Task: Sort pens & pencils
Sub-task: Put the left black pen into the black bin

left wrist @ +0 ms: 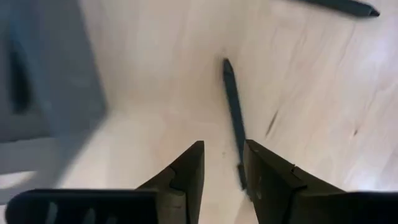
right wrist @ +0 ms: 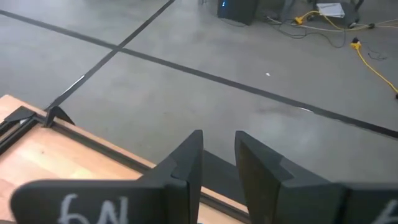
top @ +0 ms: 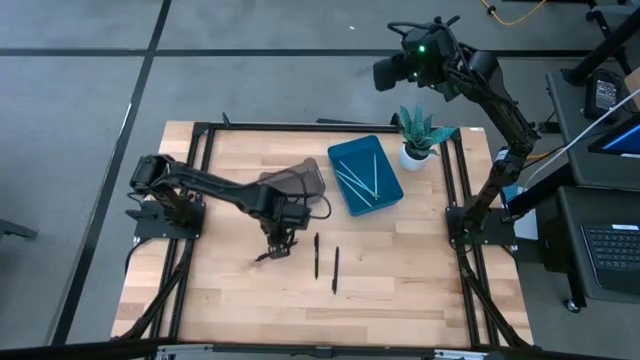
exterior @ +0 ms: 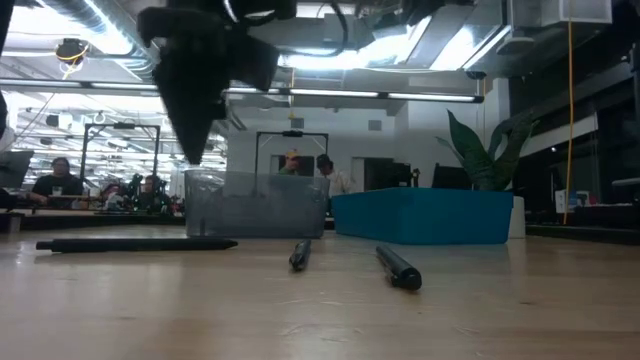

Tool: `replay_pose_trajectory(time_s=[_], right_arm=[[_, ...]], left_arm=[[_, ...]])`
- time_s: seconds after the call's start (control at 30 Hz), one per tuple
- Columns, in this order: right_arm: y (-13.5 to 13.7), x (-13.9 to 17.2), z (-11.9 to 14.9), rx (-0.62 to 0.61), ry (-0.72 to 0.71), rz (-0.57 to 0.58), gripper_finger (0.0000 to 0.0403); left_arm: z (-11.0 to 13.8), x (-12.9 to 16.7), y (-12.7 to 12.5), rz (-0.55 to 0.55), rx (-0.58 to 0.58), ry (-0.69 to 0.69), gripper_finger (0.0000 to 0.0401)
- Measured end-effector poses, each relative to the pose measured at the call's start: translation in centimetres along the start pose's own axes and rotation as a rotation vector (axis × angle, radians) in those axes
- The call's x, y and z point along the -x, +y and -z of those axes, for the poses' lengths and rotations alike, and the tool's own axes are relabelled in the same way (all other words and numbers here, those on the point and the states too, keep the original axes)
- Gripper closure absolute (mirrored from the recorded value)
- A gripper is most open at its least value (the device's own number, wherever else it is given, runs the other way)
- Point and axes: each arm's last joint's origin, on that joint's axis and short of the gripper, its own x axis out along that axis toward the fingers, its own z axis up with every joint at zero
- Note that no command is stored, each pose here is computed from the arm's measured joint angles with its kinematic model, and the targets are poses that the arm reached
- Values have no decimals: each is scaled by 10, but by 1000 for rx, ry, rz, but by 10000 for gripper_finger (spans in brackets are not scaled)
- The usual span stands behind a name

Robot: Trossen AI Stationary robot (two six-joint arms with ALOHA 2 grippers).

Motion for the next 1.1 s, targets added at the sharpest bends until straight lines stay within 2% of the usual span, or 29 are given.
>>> replay_pose_trajectory(time_s=[0.37, 0.63, 0.87, 1.1], right_arm=[[5, 3, 4, 15, 18, -15, 308], [13, 8, 6, 28, 18, -43, 308], [16, 10, 7, 34, 18, -55, 308], [18, 10, 8, 37, 19, -60, 309]], left_arm=[[16, -20, -32, 71, 87, -42, 299], [26, -35, -25, 28, 150, -3, 299], [20, -46, -28, 37, 152, -20, 299], [17, -70, -27, 17, 141, 46, 299]])
